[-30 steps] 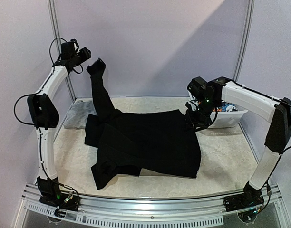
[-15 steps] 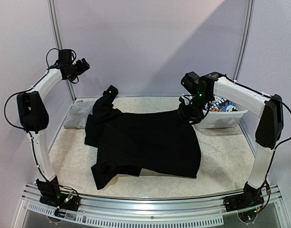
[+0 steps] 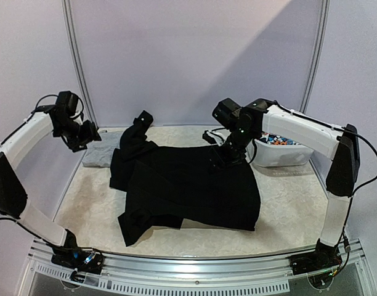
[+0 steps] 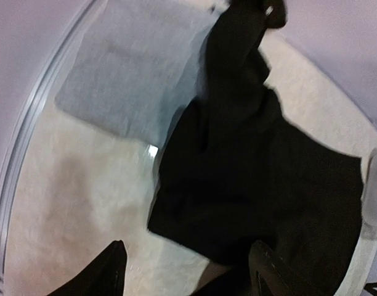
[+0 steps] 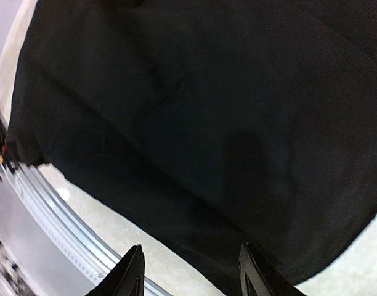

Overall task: Fold and stack the mixed laundry pile
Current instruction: Smooth out the flattened shirt at the center of the board.

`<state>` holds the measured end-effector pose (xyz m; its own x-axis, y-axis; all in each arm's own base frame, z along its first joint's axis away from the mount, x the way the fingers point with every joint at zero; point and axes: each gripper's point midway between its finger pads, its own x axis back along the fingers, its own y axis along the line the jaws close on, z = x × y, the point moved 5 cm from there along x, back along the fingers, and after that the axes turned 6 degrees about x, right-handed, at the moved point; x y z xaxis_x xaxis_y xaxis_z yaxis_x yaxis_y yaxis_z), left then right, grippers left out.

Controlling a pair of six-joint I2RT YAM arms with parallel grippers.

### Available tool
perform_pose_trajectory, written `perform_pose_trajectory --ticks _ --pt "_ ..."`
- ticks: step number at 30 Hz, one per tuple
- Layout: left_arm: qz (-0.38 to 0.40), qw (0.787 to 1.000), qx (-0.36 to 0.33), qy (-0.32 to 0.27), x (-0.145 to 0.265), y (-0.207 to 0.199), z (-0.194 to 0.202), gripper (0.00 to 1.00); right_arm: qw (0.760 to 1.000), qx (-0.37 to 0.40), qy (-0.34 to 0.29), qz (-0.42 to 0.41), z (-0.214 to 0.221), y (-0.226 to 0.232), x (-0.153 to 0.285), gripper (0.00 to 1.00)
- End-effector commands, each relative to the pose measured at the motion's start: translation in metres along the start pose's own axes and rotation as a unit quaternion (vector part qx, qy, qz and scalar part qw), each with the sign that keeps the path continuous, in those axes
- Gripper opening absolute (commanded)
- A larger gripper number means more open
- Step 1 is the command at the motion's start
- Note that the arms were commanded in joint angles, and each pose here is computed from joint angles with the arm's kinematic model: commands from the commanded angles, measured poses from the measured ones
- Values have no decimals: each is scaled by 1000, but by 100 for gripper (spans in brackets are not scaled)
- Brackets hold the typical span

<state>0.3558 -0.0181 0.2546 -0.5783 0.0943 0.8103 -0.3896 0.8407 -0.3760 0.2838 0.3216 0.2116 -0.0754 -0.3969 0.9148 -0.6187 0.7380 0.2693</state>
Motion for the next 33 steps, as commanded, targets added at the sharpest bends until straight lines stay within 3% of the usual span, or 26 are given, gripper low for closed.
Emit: perform_pose_trajectory --ticks 1,9,12,22,29,33 --pt "-45 996 37 64 -3 35 58 69 995 98 6 16 5 28 -24 53" --pt "-42 993 94 60 -49 61 119 61 989 130 52 54 39 34 -54 57" --pt "-34 993 96 63 -67 65 126 52 989 126 57 62 52 29 -54 58" --pt "-12 993 83 82 -134 58 125 42 988 112 70 86 79 15 -47 64" --pt "-19 993 74 90 -154 60 126 36 989 97 71 90 85 14 -43 65" --pt "-15 992 70 99 -162 56 125 19 989 96 73 90 86 13 -44 65"
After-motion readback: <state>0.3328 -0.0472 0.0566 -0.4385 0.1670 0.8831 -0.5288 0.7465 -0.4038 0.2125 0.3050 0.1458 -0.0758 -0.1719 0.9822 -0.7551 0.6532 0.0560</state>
